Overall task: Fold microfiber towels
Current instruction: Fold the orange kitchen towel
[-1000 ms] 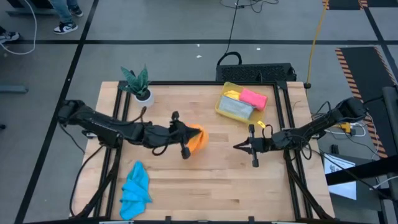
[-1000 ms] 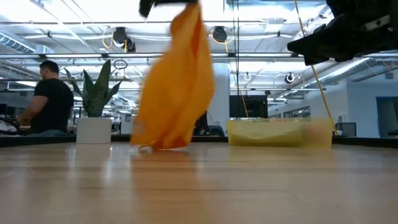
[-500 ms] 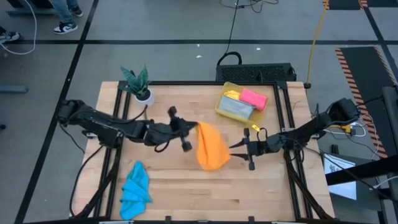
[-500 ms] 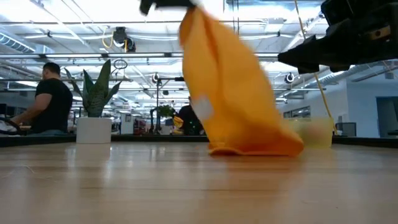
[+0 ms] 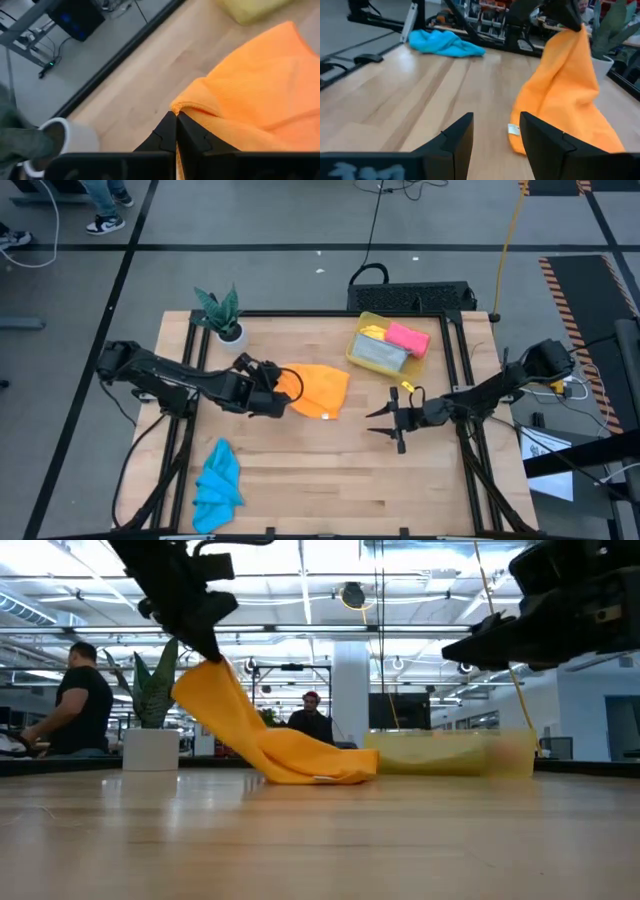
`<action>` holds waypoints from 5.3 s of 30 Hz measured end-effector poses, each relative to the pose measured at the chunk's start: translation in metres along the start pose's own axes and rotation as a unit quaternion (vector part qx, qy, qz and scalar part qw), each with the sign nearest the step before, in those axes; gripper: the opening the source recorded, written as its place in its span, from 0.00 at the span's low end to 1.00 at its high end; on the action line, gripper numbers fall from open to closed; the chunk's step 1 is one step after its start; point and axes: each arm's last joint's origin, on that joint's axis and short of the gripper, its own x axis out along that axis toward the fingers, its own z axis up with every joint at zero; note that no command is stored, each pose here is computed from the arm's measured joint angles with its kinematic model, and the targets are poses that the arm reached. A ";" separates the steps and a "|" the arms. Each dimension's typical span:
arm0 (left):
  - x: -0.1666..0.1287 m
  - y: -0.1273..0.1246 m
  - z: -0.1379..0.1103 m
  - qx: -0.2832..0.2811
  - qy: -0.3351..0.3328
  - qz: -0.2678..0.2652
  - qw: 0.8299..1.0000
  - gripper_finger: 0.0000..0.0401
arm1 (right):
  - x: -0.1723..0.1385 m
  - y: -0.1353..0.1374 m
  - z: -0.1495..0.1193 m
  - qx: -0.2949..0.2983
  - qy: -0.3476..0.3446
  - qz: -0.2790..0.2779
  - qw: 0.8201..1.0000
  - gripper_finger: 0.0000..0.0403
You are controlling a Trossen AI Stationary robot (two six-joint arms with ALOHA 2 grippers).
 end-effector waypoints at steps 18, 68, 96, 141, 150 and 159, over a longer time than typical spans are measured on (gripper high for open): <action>0.007 -0.043 -0.040 0.036 0.099 -0.032 0.994 0.09 | 0.073 -0.002 -0.017 -0.034 0.159 -0.060 0.985 0.39; -0.010 -0.129 -0.050 0.184 -0.062 -0.230 0.954 0.09 | 0.019 0.005 0.016 0.051 0.145 0.065 0.986 0.01; -0.005 -0.139 0.004 0.248 -0.266 -0.402 0.840 0.34 | 0.029 0.010 0.017 0.047 0.083 0.081 0.992 0.02; 0.054 -0.176 -0.009 0.148 -0.344 -0.322 0.869 0.30 | 0.029 0.009 0.018 0.042 0.079 0.078 0.993 0.02; 0.054 -0.175 -0.006 0.153 -0.353 -0.355 0.852 0.29 | 0.029 0.009 0.020 0.039 0.064 0.078 0.994 0.02; 0.053 -0.174 -0.006 0.178 -0.355 -0.351 0.848 0.02 | 0.028 0.009 0.022 0.042 0.063 0.078 0.994 0.22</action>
